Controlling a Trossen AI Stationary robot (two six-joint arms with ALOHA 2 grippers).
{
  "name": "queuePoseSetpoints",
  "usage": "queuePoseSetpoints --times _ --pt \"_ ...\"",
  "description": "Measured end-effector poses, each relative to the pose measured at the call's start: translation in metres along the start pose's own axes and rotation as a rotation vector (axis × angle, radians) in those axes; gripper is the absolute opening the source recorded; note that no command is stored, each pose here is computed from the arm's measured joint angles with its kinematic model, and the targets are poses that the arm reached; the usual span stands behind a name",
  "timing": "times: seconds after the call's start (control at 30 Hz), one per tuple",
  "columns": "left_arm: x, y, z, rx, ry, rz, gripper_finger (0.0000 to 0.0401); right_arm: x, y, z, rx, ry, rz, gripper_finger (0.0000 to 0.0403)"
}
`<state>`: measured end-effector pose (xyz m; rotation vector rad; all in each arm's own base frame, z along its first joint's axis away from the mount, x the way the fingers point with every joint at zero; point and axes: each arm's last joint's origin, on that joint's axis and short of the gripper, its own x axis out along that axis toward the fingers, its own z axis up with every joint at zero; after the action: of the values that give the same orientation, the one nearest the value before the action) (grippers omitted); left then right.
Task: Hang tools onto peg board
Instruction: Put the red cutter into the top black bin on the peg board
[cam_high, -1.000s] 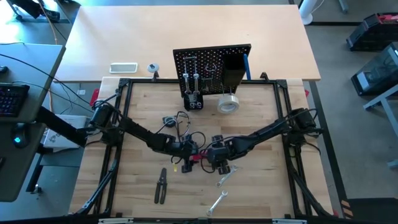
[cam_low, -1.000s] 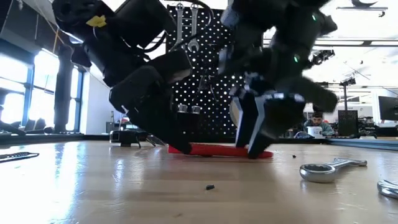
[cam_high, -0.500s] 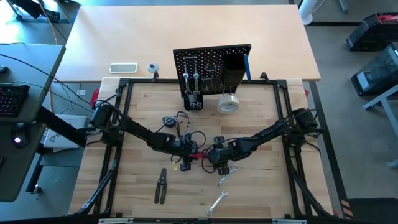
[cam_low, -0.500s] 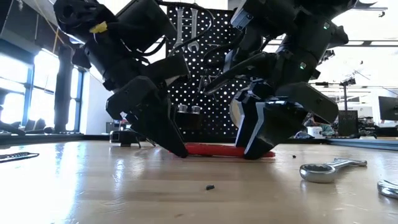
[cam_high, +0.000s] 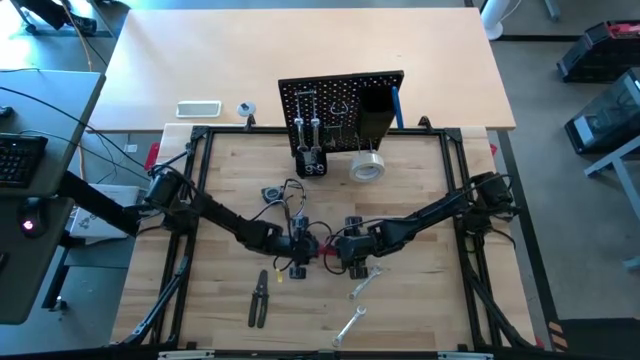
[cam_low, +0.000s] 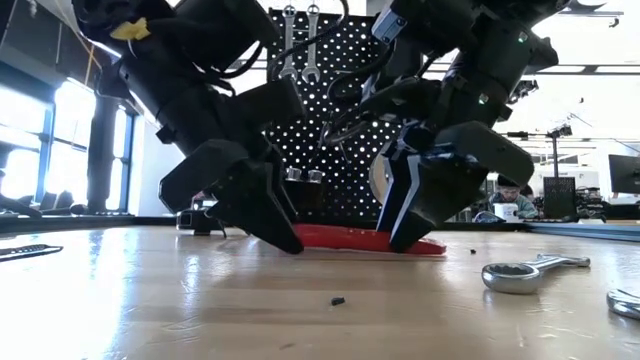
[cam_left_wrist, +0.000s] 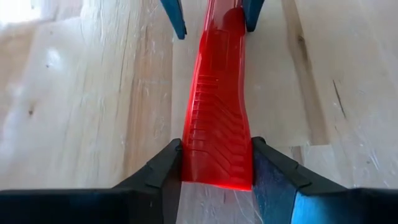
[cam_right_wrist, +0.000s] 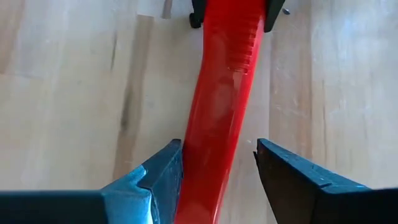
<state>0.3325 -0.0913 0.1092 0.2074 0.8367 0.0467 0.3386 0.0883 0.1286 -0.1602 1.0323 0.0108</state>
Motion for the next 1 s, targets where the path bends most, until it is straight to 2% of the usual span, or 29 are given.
queuePoseSetpoints --times 0.47,0.7,0.83,1.0 --pt "-0.014 -0.024 0.021 0.25 -0.029 0.158 0.014 0.001 -0.007 0.009 0.103 -0.073 0.092 0.0194" --pt "-0.018 -0.029 0.032 0.345 -0.034 0.169 0.014 0.001 -0.014 0.016 0.15 -0.128 0.177 0.0193" --pt "-0.019 -0.029 0.036 0.373 -0.033 0.164 0.014 0.001 -0.017 0.019 0.167 -0.151 0.216 0.0179" --pt "-0.02 -0.029 0.038 0.401 -0.038 0.161 0.014 0.002 -0.021 0.02 0.195 -0.147 0.271 0.0142"
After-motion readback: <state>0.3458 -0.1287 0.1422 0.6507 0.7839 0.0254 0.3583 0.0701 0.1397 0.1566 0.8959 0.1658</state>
